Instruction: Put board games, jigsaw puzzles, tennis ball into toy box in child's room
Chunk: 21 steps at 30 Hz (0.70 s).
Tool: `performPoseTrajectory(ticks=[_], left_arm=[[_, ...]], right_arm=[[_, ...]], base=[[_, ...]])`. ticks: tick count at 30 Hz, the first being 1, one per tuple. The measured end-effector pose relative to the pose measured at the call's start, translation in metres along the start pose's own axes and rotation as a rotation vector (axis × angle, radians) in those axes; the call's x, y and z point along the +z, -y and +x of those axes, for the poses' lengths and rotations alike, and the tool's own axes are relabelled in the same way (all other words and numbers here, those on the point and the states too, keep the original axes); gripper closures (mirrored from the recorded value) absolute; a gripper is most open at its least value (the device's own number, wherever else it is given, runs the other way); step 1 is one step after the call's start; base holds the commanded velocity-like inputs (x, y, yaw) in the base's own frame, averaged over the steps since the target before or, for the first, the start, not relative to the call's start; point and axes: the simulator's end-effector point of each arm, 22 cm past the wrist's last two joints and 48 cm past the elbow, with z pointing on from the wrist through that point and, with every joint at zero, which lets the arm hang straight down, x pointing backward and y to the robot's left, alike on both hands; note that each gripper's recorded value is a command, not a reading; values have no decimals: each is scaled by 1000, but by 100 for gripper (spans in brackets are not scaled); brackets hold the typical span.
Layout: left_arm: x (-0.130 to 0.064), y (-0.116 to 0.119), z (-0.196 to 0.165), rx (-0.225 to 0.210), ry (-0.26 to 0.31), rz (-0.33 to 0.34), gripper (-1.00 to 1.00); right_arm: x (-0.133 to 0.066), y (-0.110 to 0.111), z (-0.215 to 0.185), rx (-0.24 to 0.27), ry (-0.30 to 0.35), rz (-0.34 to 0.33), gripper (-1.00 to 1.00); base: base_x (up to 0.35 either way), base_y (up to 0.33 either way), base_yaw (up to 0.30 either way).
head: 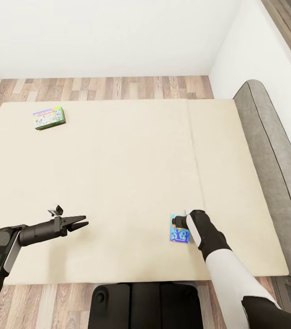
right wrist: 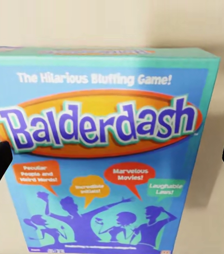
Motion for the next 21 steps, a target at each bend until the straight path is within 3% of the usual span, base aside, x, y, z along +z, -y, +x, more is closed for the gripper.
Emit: performPoseTrajectory(ticks=[21], left_arm=[[1,0,0,0,-1,0,-100]], right_arm=[[1,0,1,1,-1,-4,-100]], base=[[0,0,0]])
